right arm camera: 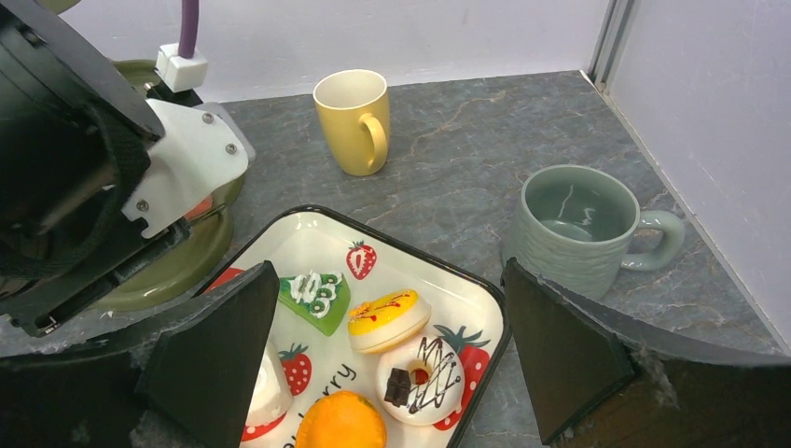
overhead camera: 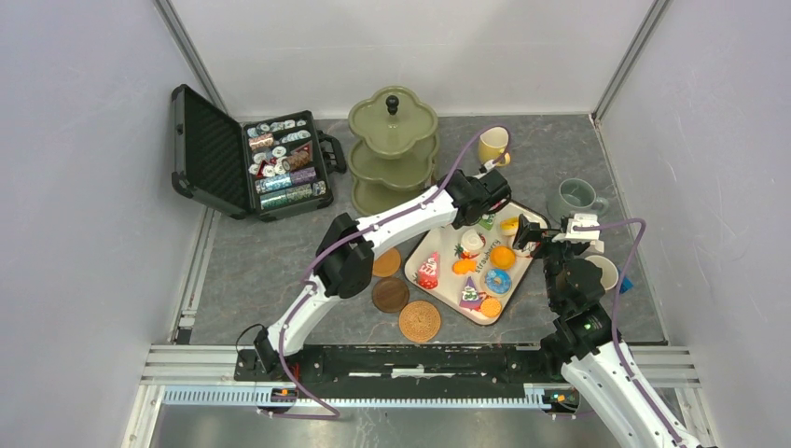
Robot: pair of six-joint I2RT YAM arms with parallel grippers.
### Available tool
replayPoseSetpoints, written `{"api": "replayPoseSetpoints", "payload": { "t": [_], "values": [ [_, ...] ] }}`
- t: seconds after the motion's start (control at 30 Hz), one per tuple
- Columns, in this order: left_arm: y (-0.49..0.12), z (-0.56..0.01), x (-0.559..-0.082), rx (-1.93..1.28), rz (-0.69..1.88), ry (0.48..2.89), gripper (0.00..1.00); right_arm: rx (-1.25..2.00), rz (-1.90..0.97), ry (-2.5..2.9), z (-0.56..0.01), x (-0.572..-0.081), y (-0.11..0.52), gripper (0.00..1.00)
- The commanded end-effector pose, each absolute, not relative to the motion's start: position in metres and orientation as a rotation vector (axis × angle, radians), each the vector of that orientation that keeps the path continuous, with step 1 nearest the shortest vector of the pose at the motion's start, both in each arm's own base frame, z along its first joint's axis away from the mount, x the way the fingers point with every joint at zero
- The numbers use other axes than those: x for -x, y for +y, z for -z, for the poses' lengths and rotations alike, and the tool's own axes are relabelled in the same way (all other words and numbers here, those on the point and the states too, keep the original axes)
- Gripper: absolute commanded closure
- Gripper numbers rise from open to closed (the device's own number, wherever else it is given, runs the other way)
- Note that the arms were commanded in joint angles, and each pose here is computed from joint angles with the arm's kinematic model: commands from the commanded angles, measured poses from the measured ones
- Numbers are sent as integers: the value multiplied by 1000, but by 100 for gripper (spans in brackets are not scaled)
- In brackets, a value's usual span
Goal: Serve the afternoon tea
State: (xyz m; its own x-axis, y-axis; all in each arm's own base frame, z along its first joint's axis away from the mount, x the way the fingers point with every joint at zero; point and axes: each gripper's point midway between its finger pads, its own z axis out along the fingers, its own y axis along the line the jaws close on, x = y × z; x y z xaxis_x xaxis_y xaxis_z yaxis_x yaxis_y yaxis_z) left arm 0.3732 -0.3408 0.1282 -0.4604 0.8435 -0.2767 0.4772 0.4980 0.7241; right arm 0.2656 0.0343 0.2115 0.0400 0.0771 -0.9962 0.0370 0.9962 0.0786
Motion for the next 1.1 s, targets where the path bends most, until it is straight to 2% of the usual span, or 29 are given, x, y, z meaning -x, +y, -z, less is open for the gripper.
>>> {"api": "replayPoseSetpoints", "payload": {
  "t": [0.0, 0.17, 0.4, 0.63, 0.8, 1.07],
  "values": [
    [-362, -191, -357, -957, -518, 2081, 48, -100, -60, 1495, -223, -265, 37, 2],
    [-375, -215, -339, -944, -333, 2092, 49, -105, -59, 1492, -224, -265, 37, 2],
    [-402, -228, -304, -912, 80, 2141, 51, -164, -29, 1480, -230, -261, 25, 2],
    [-437, -234, -269, -985, 482, 2072, 52, -230, -21, 1422, -237, -252, 13, 2],
    [-457, -218, -257, -1017, 607, 2099, 52, -245, -32, 1385, -240, -247, 10, 2],
    [-468, -198, -259, -1039, 592, 2113, 51, -241, -34, 1387, -239, -248, 11, 2]
  ]
}}
